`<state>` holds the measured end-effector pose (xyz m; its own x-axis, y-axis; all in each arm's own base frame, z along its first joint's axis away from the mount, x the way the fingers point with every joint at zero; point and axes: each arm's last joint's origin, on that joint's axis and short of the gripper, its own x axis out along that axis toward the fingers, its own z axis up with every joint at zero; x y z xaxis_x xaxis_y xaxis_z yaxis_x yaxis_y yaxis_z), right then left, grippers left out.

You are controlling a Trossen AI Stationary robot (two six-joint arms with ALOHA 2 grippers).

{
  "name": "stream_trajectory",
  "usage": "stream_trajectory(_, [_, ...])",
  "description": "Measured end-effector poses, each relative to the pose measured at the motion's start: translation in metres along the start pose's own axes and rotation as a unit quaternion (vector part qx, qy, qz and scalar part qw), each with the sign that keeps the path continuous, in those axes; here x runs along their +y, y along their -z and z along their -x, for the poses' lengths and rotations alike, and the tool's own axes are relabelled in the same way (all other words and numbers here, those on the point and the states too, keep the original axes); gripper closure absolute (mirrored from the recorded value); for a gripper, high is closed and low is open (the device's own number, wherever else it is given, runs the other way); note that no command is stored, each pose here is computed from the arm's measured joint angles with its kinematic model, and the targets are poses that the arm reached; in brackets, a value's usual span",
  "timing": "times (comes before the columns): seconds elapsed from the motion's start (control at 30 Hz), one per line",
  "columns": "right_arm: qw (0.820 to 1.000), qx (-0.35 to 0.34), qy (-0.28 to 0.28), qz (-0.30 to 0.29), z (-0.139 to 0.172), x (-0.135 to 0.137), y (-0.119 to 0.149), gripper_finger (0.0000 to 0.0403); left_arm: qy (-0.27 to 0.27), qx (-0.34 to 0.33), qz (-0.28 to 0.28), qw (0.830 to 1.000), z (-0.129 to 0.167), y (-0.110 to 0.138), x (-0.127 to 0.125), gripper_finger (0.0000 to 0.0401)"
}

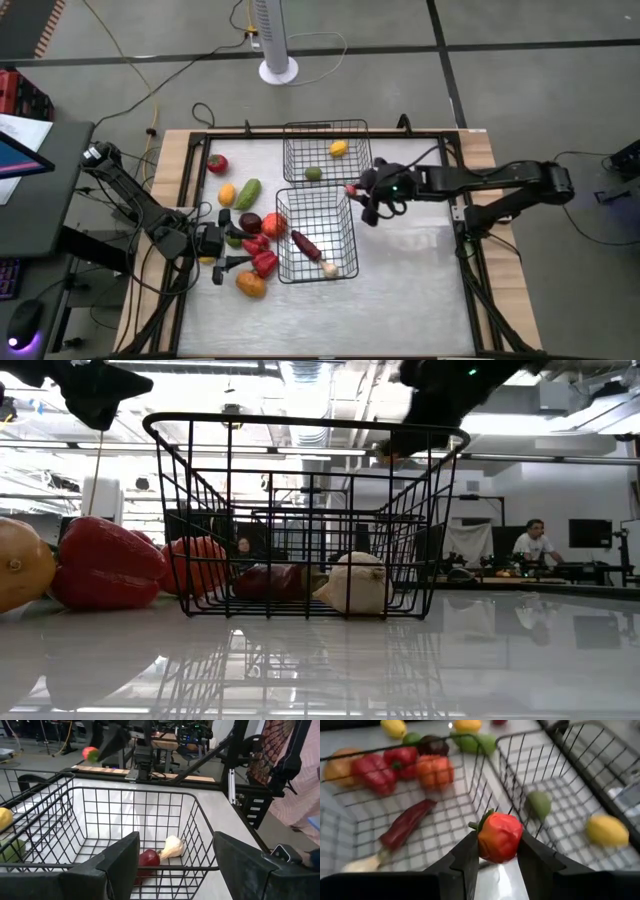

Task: Sort produce into baskets
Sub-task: Put the small red tomato into the top wire basket, then put the cucumber into the bottom wire basket

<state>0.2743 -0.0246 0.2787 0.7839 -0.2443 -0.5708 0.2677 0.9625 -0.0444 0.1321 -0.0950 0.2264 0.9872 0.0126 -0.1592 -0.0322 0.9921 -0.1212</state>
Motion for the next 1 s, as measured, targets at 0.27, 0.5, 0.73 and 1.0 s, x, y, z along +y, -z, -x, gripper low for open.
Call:
stream_trajectory(0.27, [0.999,0.004,0.036,0.006,-0.042,-0.02,0.003,0.0253,-0.001,0.0,-0.004,1.0,0.0,0.0,0.0,0.0163])
stream_trajectory(0.5, [0.995,0.022,0.097,-0.006,-0.055,-0.044,0.009,0.0252,-0.015,-0.003,-0.013,1.0,0.0,0.0,0.001,0.0163])
stream_trajectory(0.73, [0.99,0.014,0.134,-0.043,-0.057,-0.063,0.009,0.0231,-0.031,-0.011,-0.023,0.999,0.0,-0.001,0.002,0.0163])
stream_trajectory(1.0, [0.989,0.027,0.138,-0.035,-0.058,-0.07,0.011,0.0149,-0.092,-0.025,-0.036,0.995,0.0,-0.002,0.005,0.0163])
